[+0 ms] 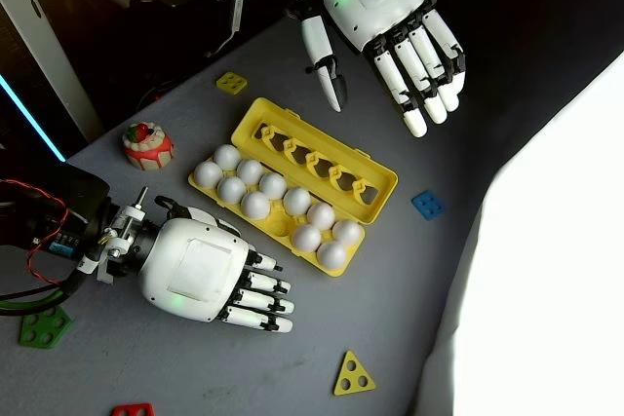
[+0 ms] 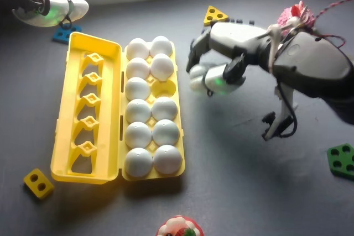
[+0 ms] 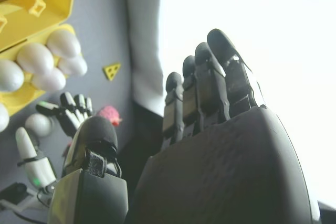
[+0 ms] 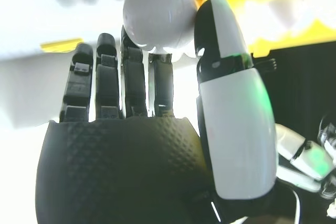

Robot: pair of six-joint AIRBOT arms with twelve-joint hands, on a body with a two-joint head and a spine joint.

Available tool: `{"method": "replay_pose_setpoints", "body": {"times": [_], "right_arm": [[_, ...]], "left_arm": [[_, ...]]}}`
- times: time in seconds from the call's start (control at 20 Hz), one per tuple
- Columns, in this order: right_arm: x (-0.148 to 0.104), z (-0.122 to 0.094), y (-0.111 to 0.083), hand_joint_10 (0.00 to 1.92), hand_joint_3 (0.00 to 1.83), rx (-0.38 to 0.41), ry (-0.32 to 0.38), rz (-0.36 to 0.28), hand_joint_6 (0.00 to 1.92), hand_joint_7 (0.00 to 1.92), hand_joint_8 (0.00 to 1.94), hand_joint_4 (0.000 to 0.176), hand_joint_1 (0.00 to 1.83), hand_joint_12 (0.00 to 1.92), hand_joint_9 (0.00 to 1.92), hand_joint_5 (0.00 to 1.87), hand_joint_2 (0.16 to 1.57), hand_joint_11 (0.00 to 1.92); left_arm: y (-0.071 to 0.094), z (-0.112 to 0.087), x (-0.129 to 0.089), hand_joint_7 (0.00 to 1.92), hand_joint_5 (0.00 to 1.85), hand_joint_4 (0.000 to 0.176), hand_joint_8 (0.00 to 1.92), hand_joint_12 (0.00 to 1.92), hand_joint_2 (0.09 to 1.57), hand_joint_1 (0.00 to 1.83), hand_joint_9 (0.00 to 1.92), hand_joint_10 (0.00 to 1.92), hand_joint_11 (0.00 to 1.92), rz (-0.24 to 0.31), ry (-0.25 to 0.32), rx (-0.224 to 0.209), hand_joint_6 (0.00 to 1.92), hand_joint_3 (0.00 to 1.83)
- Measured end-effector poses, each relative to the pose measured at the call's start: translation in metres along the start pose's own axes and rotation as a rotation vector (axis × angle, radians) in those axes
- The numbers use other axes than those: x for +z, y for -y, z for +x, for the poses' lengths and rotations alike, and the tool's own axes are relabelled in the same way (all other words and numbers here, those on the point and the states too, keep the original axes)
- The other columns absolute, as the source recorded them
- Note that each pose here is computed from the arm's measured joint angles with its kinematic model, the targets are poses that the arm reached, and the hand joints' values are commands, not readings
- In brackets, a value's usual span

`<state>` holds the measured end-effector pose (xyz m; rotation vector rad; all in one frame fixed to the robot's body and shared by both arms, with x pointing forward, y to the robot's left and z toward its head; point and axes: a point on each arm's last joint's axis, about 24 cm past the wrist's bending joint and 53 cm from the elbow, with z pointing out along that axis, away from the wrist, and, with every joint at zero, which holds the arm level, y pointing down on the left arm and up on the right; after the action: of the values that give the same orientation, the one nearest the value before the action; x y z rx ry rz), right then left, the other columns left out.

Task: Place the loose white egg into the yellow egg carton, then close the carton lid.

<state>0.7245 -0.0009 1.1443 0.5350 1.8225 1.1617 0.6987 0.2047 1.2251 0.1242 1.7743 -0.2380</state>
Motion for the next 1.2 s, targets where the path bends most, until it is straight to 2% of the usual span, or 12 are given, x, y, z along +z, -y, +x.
{"method": "replay_pose_setpoints", "body": {"times": [0.15, 0.25, 0.35, 0.45, 0.55, 0.7, 0.75, 0.85, 0.95, 1.0, 1.05, 1.2], "right_arm": [[-0.002, 0.002, -0.015, 0.01, 0.0, 0.02, -0.001, -0.074, 1.18, 0.47, 0.0, 0.0, 1.07, 0.35, 0.23, 0.86, 1.18, 0.0], [-0.004, 0.008, -0.017, 0.0, 0.0, 0.052, -0.019, -0.104, 1.24, 0.46, 0.0, 0.0, 1.05, 0.25, 0.22, 0.82, 1.2, 0.0], [-0.005, 0.013, -0.018, 0.01, 0.0, 0.113, -0.021, -0.128, 1.25, 0.47, 0.0, 0.0, 1.04, 0.38, 0.24, 0.82, 1.2, 0.0], [-0.005, 0.012, -0.026, 0.0, 0.0, 0.147, 0.002, -0.164, 1.24, 0.43, 0.0, 0.0, 1.04, 0.24, 0.2, 0.82, 1.2, 0.0], [-0.001, 0.013, -0.035, 0.0, 0.0, 0.174, 0.021, -0.193, 1.22, 0.44, 0.0, 0.0, 1.05, 0.23, 0.2, 0.84, 1.19, 0.0], [0.008, 0.022, -0.038, 0.0, 0.0, 0.194, 0.016, -0.197, 1.24, 0.46, 0.0, 0.0, 1.05, 0.29, 0.22, 0.83, 1.2, 0.0], [0.008, 0.023, -0.038, 0.0, 0.0, 0.197, 0.014, -0.195, 1.25, 0.45, 0.0, 0.0, 1.05, 0.27, 0.21, 0.82, 1.2, 0.0], [0.009, 0.029, -0.042, 0.0, 0.0, 0.201, 0.009, -0.206, 1.22, 0.46, 0.0, 0.0, 1.06, 0.26, 0.22, 0.83, 1.2, 0.0], [0.01, 0.028, -0.043, 0.0, 0.0, 0.204, 0.02, -0.212, 1.25, 0.45, 0.0, 0.0, 1.03, 0.21, 0.2, 0.82, 1.2, 0.0], [0.011, 0.027, -0.043, 0.0, 0.0, 0.204, 0.026, -0.215, 1.22, 0.46, 0.0, 0.0, 1.05, 0.16, 0.19, 0.83, 1.19, 0.0], [0.013, 0.026, -0.042, 0.01, 0.0, 0.203, 0.035, -0.216, 1.22, 0.46, 0.0, 0.0, 1.05, 0.2, 0.2, 0.83, 1.2, 0.0], [0.017, 0.026, -0.029, 0.0, 0.0, 0.214, 0.046, -0.197, 1.25, 0.45, 0.0, 0.0, 1.04, 0.14, 0.19, 0.82, 1.2, 0.0]], "left_arm": [[0.003, -0.002, -0.002, 0.24, 0.18, 0.044, 0.0, 0.95, 1.32, 0.18, 0.27, 0.01, 0.0, 0.003, 0.004, -0.005, 0.0, 0.0], [-0.002, 0.001, -0.002, 0.26, 0.18, 0.044, 0.0, 0.95, 1.31, 0.18, 0.28, 0.01, 0.0, -0.016, -0.007, -0.041, 0.0, 0.0], [-0.009, -0.001, -0.004, 0.26, 0.19, 0.041, 0.0, 0.94, 1.31, 0.2, 0.29, 0.01, 0.0, -0.035, -0.01, -0.078, 0.0, 0.0], [-0.007, -0.002, -0.005, 0.24, 0.2, 0.041, 0.0, 0.92, 1.32, 0.2, 0.28, 0.0, 0.0, -0.012, -0.009, -0.074, 0.01, 0.0], [-0.003, -0.002, -0.002, 0.26, 0.22, 0.039, 0.01, 0.92, 1.31, 0.22, 0.29, 0.01, 0.0, 0.035, -0.015, -0.075, 0.01, 0.0], [-0.01, 0.003, 0.001, 0.26, 0.22, 0.038, 0.01, 0.93, 1.32, 0.19, 0.28, 0.0, 0.0, 0.03, -0.042, -0.155, 0.01, 0.0], [-0.011, 0.004, 0.001, 0.24, 0.21, 0.031, 0.0, 0.92, 1.32, 0.21, 0.26, 0.0, 0.0, 0.027, -0.043, -0.161, 0.0, 0.0], [-0.017, 0.003, 0.001, 0.23, 0.2, 0.031, 0.0, 0.91, 1.31, 0.23, 0.26, 0.0, 0.0, 0.009, -0.043, -0.167, 0.0, 0.0], [-0.018, 0.004, 0.003, 0.24, 0.2, 0.038, 0.0, 0.92, 1.31, 0.22, 0.26, 0.0, 0.0, -0.001, -0.044, -0.171, 0.0, 0.0], [-0.018, 0.004, 0.003, 0.24, 0.2, 0.035, 0.0, 0.91, 1.31, 0.24, 0.26, 0.0, 0.0, -0.006, -0.043, -0.171, 0.0, 0.0], [-0.018, 0.003, 0.003, 0.24, 0.21, 0.037, 0.0, 0.89, 1.31, 0.24, 0.26, 0.0, 0.0, -0.008, -0.042, -0.176, 0.0, 0.0], [-0.022, 0.005, 0.004, 0.24, 0.19, 0.034, 0.0, 0.89, 1.31, 0.21, 0.26, 0.0, 0.0, -0.027, -0.046, -0.192, 0.0, 0.0]]}}
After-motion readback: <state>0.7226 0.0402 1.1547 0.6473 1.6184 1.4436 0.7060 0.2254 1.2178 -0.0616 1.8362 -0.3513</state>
